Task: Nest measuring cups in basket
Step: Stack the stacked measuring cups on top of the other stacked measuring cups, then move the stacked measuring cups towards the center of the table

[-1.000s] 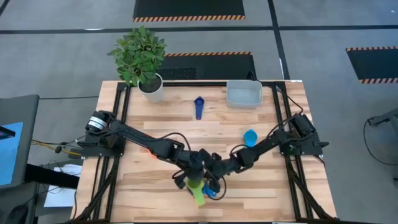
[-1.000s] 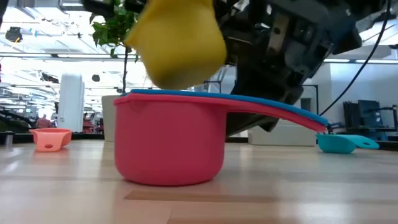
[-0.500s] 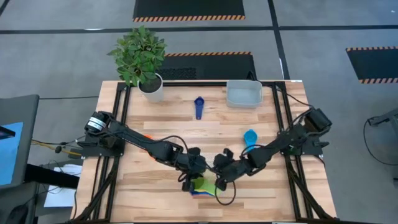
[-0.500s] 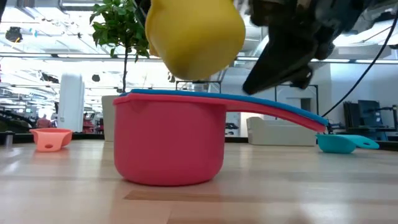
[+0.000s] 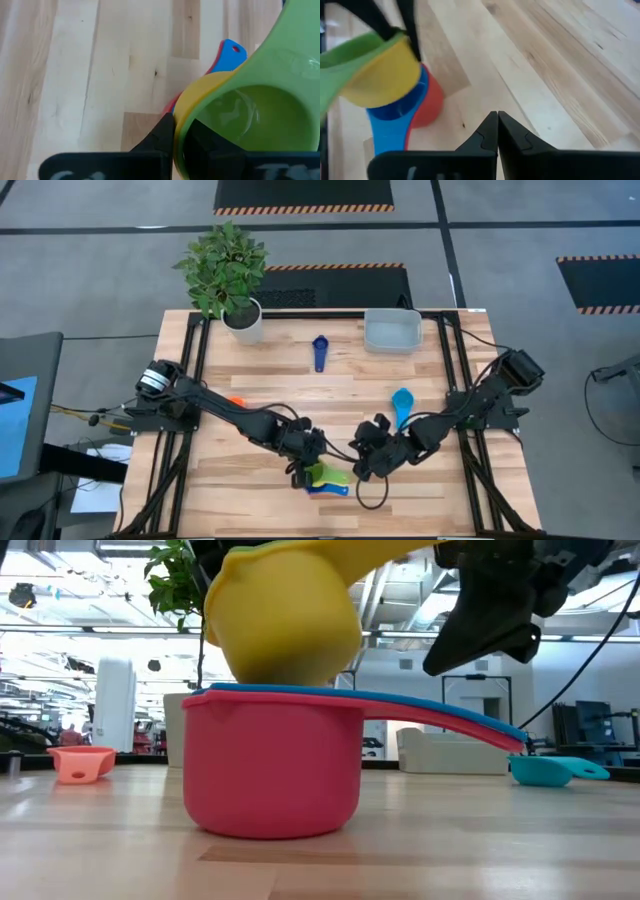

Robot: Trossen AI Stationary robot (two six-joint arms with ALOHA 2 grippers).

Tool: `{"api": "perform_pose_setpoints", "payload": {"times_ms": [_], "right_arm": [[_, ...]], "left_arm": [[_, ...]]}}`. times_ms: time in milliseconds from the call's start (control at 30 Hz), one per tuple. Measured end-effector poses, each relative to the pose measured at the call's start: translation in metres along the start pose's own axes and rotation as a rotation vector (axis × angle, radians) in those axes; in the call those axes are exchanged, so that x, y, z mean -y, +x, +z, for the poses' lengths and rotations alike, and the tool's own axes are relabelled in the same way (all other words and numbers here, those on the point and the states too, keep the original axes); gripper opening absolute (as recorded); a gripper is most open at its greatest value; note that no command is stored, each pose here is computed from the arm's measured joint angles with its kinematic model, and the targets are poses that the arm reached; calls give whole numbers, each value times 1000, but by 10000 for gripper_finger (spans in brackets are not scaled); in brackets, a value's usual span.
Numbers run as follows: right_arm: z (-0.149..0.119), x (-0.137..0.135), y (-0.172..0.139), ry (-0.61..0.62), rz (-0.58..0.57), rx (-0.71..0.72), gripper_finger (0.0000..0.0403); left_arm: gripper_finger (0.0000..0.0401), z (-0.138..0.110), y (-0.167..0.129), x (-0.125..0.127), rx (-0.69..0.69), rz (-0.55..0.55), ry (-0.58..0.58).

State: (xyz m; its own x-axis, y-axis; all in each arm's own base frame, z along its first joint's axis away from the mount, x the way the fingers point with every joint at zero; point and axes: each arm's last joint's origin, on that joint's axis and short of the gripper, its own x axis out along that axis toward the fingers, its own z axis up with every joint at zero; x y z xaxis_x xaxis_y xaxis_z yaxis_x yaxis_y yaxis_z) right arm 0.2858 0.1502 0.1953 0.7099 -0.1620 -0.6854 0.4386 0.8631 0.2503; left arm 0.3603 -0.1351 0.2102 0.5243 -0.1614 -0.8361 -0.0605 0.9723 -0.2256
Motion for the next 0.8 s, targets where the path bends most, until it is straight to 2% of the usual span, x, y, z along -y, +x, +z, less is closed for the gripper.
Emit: {"api": "perform_pose_setpoints", "payload": {"times_ms": [233, 500, 800], "right_arm": [[-3, 2, -1, 25, -22, -19, 32], [-5, 3, -1, 22, -38, -32, 36], [-5, 3, -1, 21, -40, -34, 32]], "left_arm": [[35, -2, 0, 4, 6, 11, -15], [74, -4, 0, 8, -49, -88, -47], [98, -5, 0, 8, -57, -79, -59]]}}
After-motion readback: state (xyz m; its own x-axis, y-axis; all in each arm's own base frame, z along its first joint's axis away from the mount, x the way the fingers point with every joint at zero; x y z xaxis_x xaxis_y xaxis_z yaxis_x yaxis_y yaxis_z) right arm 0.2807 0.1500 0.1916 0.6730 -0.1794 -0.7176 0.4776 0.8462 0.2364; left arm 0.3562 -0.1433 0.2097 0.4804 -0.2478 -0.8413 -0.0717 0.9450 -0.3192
